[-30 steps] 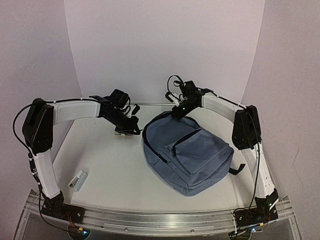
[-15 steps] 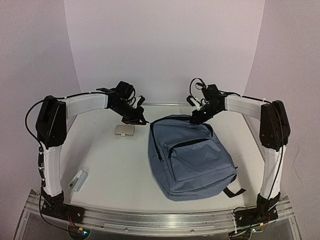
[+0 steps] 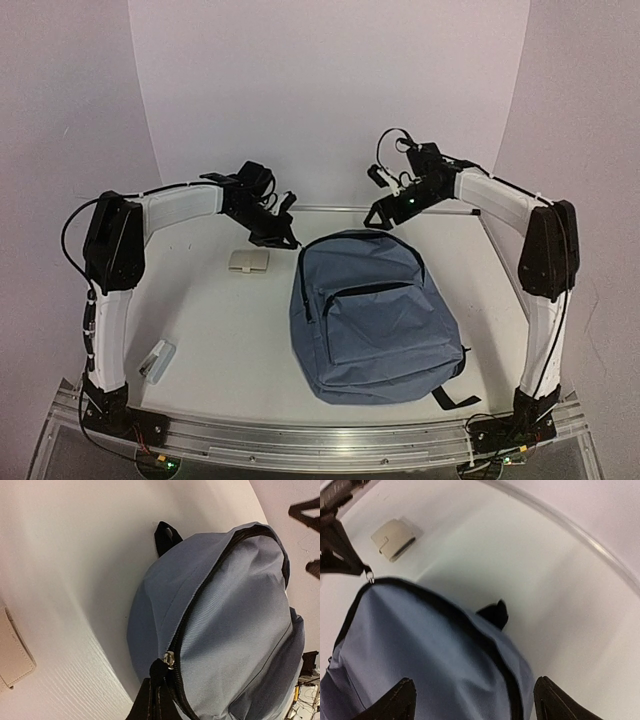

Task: Pack the student bag
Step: Zip the student bag at the center of the board.

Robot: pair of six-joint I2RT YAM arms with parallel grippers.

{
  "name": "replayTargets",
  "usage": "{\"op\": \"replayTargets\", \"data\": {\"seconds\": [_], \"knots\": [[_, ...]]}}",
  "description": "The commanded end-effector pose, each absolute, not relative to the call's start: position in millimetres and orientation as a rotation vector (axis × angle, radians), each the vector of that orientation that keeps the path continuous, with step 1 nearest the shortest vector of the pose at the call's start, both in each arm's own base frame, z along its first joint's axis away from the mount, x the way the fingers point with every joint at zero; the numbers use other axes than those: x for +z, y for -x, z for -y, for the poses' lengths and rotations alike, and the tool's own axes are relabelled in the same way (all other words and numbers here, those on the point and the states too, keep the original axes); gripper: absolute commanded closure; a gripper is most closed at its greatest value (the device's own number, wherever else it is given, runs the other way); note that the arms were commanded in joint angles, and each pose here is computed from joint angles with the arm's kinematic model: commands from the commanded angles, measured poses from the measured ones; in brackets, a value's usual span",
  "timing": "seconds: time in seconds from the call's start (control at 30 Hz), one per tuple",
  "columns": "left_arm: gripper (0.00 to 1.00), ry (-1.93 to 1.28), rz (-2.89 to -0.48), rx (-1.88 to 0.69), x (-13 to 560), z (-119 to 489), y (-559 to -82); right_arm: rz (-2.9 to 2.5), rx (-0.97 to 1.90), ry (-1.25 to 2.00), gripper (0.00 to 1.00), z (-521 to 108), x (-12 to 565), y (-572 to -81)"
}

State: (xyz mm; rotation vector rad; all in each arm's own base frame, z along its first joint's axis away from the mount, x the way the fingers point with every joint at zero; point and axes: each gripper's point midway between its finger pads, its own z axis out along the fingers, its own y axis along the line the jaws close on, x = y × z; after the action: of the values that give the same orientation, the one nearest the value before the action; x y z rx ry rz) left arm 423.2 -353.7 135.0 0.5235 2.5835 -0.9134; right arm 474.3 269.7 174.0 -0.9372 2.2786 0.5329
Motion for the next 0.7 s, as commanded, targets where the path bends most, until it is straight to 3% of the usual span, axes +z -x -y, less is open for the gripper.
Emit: {"op": "replayTargets", "data": {"seconds": [0.0, 0.23, 0.33, 0.47, 0.6, 0.67], "knots": [[1.0, -0.594, -2.465, -0.919, 180, 362, -413, -2.185, 0.573, 1.042, 0.17, -310, 173, -492], [1.0, -0.613, -2.443, -0.938, 187, 368, -404, -2.113, 0.562, 1.193, 0.17, -353, 149, -493], [1.0, -0.615, -2.445, -0.936, 186, 369, -403, -2.115, 0.51, 1.232, 0.24, -358, 130, -498], [1.0, -0.609, -2.451, -0.935, 184, 368, -402, -2.132, 0.405, 1.238, 0.54, -353, 115, -509], [1.0, -0.596, -2.46, -0.925, 184, 365, -398, -2.152, 0.285, 1.186, 0.97, -339, 116, -525], [1.0, -0.588, -2.472, -0.912, 182, 361, -394, -2.159, 0.243, 1.144, 1.0, -331, 120, -533]]}}
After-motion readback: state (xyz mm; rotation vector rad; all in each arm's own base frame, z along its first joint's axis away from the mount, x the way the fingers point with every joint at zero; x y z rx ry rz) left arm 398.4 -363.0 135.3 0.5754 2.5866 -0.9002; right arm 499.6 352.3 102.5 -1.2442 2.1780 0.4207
